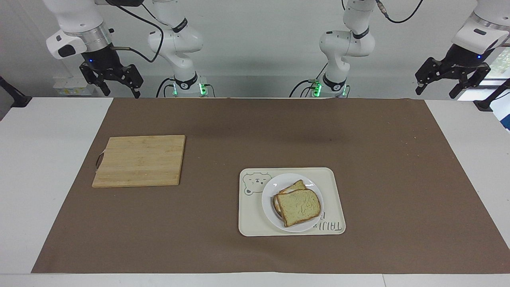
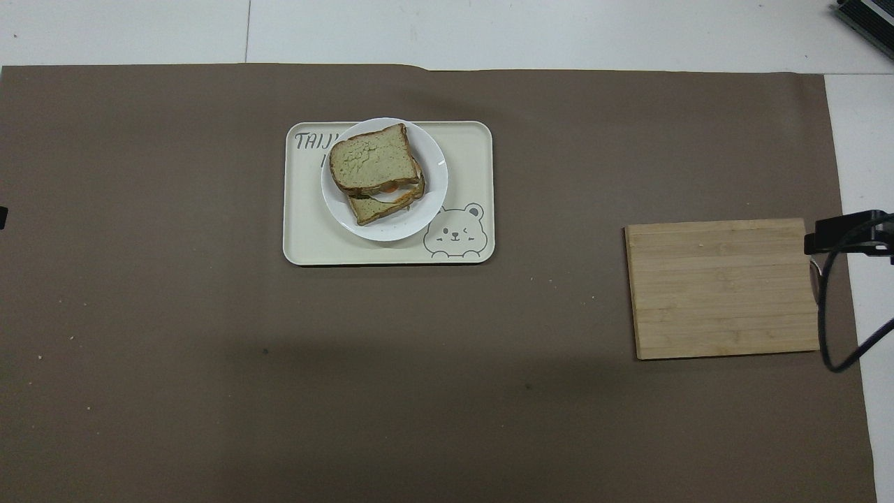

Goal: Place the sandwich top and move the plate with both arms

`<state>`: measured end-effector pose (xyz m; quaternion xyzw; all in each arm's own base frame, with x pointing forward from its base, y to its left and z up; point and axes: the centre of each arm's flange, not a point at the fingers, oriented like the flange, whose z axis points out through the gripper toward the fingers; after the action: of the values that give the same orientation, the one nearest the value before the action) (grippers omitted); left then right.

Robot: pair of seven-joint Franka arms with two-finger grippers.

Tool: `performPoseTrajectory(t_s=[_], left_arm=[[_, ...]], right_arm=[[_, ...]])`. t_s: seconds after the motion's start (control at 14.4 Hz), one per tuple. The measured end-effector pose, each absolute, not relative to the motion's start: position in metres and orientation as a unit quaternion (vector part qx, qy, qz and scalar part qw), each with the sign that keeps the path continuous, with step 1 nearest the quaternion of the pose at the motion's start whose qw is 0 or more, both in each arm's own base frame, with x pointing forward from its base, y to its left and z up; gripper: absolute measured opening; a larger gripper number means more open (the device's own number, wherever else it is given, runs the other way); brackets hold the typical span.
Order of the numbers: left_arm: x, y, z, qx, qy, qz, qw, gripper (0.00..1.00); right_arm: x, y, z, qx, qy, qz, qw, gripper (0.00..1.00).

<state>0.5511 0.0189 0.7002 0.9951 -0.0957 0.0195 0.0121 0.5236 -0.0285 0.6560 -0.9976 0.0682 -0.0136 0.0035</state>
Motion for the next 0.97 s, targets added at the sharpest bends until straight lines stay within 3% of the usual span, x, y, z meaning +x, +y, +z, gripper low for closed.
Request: performPoseTrajectory(t_s=[0.35,0.97], left_arm=[[0.548,0.023,0.7,0.996,-0.092,0.011,0.014,1.0],[0.508,0.02,0.689,0.994,-0.098,-0.025,0.029,1.0]], right_arm=[[0.524,-0.029,0.656,-0.998,0.068,-0.014,0.003,1.0],[0.524,-0.029,0.656,-0.998,0.068,-0.014,0.003,1.0]])
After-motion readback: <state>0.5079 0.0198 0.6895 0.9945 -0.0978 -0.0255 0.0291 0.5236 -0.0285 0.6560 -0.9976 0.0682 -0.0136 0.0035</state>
